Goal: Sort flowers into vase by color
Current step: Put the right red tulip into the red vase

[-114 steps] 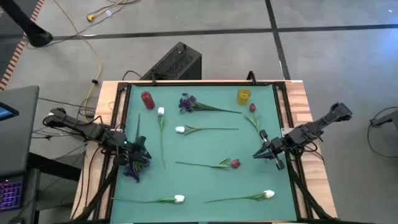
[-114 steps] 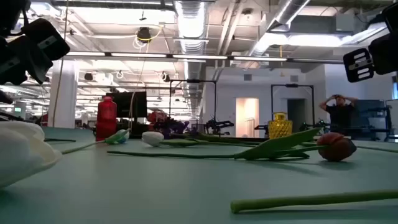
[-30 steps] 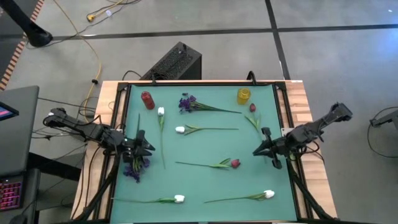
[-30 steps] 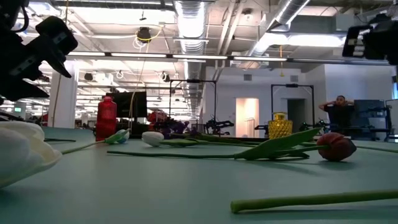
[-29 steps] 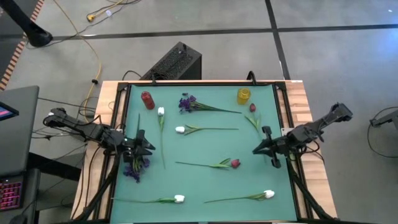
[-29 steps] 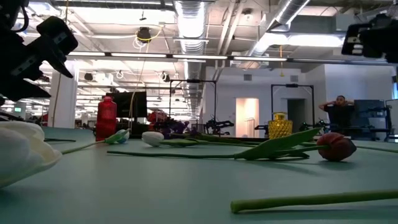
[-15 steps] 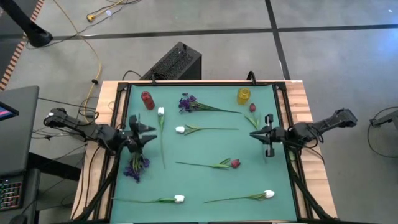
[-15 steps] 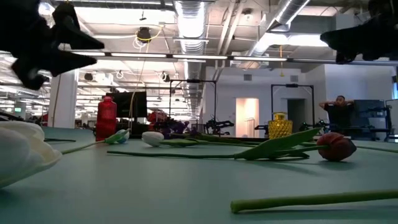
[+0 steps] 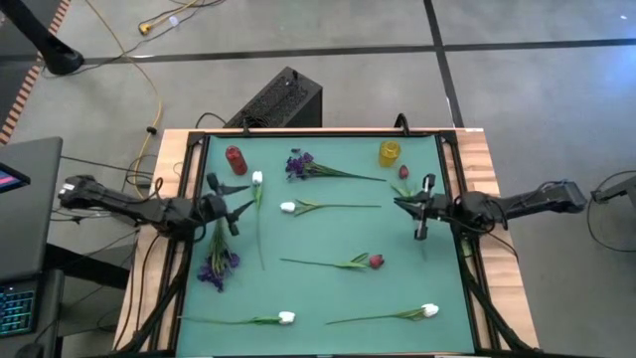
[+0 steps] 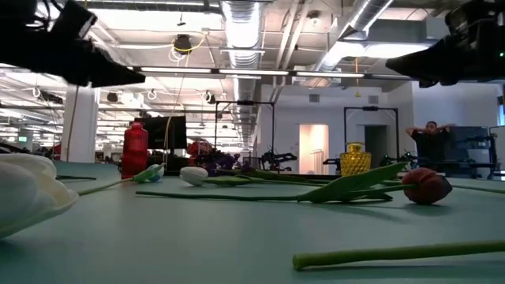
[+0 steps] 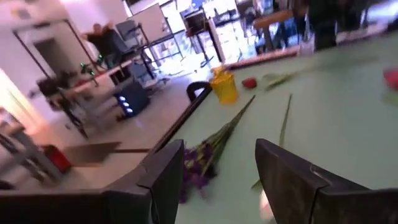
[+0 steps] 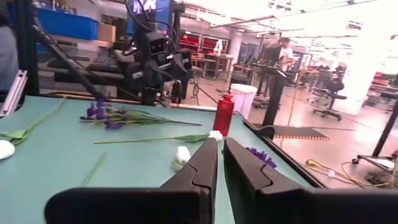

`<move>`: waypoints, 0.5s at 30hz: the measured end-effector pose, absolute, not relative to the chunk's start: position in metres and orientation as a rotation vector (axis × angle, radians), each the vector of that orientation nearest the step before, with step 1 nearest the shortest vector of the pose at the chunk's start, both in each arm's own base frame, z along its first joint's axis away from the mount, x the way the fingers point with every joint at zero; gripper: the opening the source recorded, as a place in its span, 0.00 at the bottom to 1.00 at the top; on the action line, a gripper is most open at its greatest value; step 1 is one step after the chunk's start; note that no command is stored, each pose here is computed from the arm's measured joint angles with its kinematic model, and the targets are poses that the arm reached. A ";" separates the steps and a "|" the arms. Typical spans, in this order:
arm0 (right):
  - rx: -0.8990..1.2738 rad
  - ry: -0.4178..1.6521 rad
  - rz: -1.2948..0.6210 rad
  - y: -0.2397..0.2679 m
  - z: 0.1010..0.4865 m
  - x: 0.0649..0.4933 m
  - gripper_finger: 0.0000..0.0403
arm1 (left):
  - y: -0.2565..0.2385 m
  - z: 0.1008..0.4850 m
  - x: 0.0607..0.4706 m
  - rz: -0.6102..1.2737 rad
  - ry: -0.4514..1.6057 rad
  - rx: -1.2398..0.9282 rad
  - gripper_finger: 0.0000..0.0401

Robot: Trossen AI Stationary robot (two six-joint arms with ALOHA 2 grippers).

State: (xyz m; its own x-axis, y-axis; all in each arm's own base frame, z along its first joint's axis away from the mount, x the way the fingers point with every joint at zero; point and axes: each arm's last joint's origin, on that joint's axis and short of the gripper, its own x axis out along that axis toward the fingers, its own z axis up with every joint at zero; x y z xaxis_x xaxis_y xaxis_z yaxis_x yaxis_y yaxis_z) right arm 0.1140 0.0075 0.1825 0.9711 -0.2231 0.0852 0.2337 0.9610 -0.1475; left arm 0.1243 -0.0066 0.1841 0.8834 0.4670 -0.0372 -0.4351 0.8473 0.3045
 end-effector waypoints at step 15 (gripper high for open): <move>-0.130 0.107 -0.189 0.013 0.215 0.152 0.14 | -0.019 0.179 0.148 0.015 0.048 0.439 0.47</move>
